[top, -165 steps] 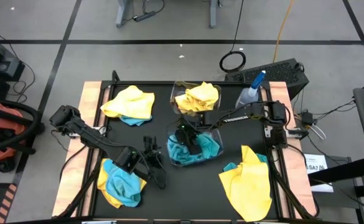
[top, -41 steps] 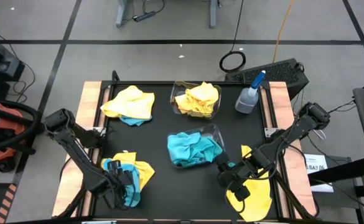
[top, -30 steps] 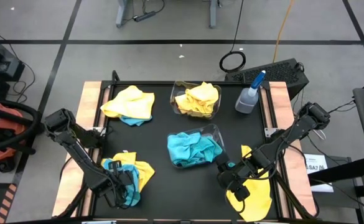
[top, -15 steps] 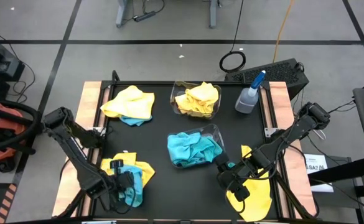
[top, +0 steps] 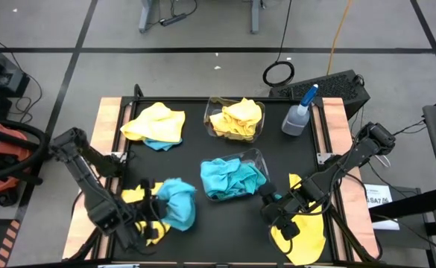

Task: Sort microfiber towel by color & place in baskets
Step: Put the blue microfiber cloth into the bottom transparent bin

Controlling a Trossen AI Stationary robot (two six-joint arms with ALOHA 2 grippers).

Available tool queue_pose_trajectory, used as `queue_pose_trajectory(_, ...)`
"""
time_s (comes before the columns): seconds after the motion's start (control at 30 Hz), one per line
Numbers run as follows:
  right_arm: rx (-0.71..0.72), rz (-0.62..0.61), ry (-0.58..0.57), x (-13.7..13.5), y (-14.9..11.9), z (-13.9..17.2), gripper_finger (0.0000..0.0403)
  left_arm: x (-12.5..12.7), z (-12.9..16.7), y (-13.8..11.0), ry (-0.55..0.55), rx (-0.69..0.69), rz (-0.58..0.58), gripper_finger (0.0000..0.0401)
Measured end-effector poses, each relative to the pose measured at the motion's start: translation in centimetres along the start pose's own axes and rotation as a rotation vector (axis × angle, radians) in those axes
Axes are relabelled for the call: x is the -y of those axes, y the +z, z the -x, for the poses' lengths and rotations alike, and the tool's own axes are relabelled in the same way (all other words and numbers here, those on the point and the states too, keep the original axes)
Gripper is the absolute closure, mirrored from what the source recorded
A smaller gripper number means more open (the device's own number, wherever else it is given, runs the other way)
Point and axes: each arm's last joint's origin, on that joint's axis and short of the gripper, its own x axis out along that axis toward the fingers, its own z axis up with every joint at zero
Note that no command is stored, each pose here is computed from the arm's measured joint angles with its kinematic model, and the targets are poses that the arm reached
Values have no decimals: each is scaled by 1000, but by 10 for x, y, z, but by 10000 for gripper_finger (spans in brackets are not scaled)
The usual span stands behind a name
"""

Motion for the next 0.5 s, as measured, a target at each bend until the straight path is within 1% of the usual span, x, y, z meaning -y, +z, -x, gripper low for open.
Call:
queue_pose_trajectory(0.2, -80, -76, -99, 4, -9, 1, 195, -15, -19, 20, 50, 34, -77, 394)
queue_pose_trajectory(0.37, -107, -128, -110, 3, -12, 1, 195, -31, -38, 41, 57, 63, -132, 394)
queue_pose_trajectory(0.5, -109, -128, -133, -2, -14, 2, 195, -48, -54, 56, 43, 69, -163, 394)
